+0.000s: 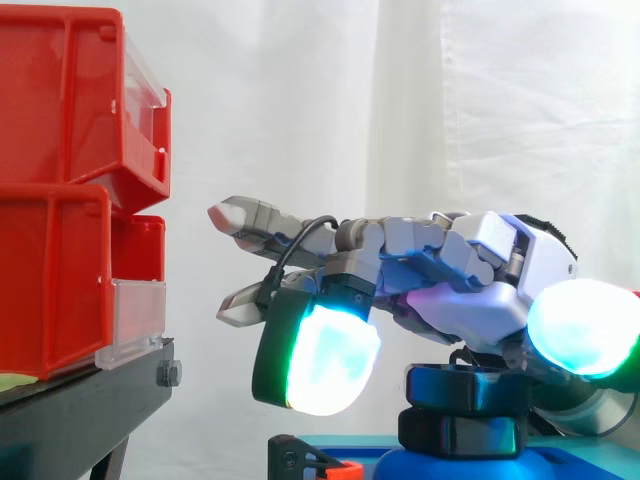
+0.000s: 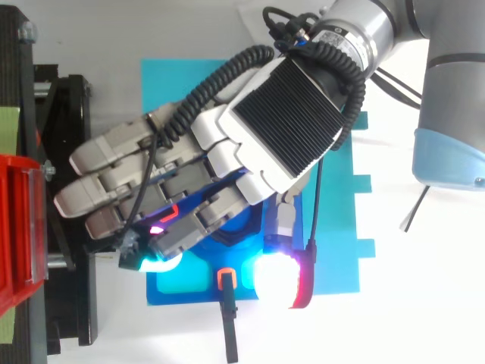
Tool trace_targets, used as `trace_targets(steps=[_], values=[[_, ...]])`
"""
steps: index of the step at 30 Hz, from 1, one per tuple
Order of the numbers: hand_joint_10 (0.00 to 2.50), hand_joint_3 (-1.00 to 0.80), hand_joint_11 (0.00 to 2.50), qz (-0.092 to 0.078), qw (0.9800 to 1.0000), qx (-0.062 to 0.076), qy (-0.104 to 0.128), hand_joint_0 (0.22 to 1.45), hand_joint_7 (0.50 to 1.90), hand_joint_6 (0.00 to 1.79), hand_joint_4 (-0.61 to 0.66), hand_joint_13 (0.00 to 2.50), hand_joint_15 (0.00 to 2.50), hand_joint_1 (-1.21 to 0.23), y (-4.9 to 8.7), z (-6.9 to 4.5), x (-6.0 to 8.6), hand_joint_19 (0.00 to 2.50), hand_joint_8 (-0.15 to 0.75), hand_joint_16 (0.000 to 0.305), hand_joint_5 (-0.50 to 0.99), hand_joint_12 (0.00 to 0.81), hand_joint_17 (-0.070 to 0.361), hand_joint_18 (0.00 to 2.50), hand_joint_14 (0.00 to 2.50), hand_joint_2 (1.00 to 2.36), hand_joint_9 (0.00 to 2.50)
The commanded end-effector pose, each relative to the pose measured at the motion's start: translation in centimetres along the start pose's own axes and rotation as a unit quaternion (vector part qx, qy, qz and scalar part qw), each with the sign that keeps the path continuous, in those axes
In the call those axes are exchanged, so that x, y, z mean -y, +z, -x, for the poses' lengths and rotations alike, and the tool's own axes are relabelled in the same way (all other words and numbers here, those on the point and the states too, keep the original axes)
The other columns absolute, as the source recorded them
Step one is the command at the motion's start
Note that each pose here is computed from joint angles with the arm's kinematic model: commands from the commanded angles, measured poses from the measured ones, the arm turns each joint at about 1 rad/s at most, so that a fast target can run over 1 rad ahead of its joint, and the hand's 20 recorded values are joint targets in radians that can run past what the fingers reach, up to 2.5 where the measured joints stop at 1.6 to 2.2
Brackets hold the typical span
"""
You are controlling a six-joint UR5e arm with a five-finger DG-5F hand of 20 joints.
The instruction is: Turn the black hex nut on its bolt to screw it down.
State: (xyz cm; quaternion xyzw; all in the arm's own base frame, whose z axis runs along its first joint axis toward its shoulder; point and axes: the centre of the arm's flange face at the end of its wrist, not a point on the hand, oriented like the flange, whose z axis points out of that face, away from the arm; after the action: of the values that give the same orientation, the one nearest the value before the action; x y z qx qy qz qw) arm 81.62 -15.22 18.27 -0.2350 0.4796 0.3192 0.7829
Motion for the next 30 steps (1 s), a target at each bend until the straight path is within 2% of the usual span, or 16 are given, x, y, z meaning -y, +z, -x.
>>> trace_targets(steps=[1, 12, 16, 19, 21, 24, 25, 26, 28, 29, 30], values=[[0.0, -0.5, 0.23, -0.013, 0.9999, -0.004, -0.002, 0.44, 1.18, 0.5, 0.3, 0.1, 0.04, -0.12, -0.5, -0.6, 0.1, 0.21, 0.326, 0.058, -0.11, 0.38, 0.132, 0.0, 0.0, 1.0, 0.53], [0.0, -0.5, 0.21, -0.007, 1.0, -0.006, -0.004, 0.44, 1.18, 0.5, 0.31, 0.13, 0.02, -0.14, -0.4, -0.6, 0.0, 0.17, 0.328, 0.059, -0.11, 0.384, 0.132, 0.0, 0.0, 1.0, 0.55], [0.0, -0.5, 0.21, -0.001, 1.0, -0.006, -0.004, 0.44, 1.18, 0.5, 0.3, 0.13, 0.02, -0.14, -0.1, -0.5, -0.1, 0.18, 0.328, 0.059, -0.11, 0.383, 0.133, 0.0, 0.0, 1.0, 0.55], [0.0, -0.5, 0.21, 0.014, 0.9999, -0.01, -0.001, 0.44, 1.18, 0.5, 0.31, 0.14, 0.02, -0.14, 0.4, -0.4, -0.3, 0.18, 0.328, 0.059, -0.11, 0.384, 0.133, 0.0, 0.0, 1.0, 0.55], [0.0, -0.5, 0.21, 0.016, 0.9998, -0.011, -0.002, 0.44, 1.19, 0.5, 0.3, 0.14, 0.03, -0.14, 0.5, -0.3, -0.3, 0.18, 0.327, 0.059, -0.11, 0.384, 0.133, 0.0, 0.0, 1.0, 0.55], [0.0, -0.5, 0.21, 0.021, 0.9997, -0.009, -0.005, 0.44, 1.18, 0.5, 0.3, 0.14, 0.02, -0.14, 1.2, 0.5, -0.5, 0.18, 0.329, 0.059, -0.11, 0.384, 0.133, 0.0, 0.0, 1.0, 0.56], [0.0, -0.5, 0.21, 0.023, 0.9997, -0.01, -0.005, 0.44, 1.18, 0.5, 0.3, 0.14, 0.02, -0.14, 1.7, 1.5, -0.6, 0.18, 0.329, 0.059, -0.11, 0.384, 0.133, 0.0, 0.0, 1.0, 0.56], [0.0, -0.5, 0.21, 0.022, 0.9997, -0.011, -0.005, 0.44, 1.18, 0.5, 0.31, 0.14, 0.03, -0.14, 1.8, 1.8, -0.6, 0.18, 0.329, 0.059, -0.11, 0.384, 0.133, 0.0, 0.0, 1.0, 0.56], [0.0, -0.5, 0.21, 0.02, 0.9997, -0.016, -0.005, 0.44, 1.18, 0.5, 0.3, 0.14, 0.02, -0.14, 2.0, 2.6, -0.8, 0.18, 0.329, 0.059, -0.11, 0.384, 0.133, 0.01, 0.0, 1.0, 0.56], [0.0, -0.5, 0.21, 0.017, 0.9996, -0.022, -0.007, 0.44, 1.18, 0.5, 0.3, 0.14, 0.02, -0.14, 2.3, 3.5, -1.0, 0.18, 0.329, 0.059, -0.11, 0.384, 0.133, 0.01, 0.0, 1.0, 0.56], [0.0, -0.5, 0.21, 0.016, 0.9995, -0.025, -0.01, 0.44, 1.18, 0.5, 0.3, 0.14, 0.02, -0.14, 2.4, 3.9, -1.0, 0.18, 0.329, 0.059, -0.11, 0.384, 0.133, 0.01, 0.0, 1.0, 0.56]])
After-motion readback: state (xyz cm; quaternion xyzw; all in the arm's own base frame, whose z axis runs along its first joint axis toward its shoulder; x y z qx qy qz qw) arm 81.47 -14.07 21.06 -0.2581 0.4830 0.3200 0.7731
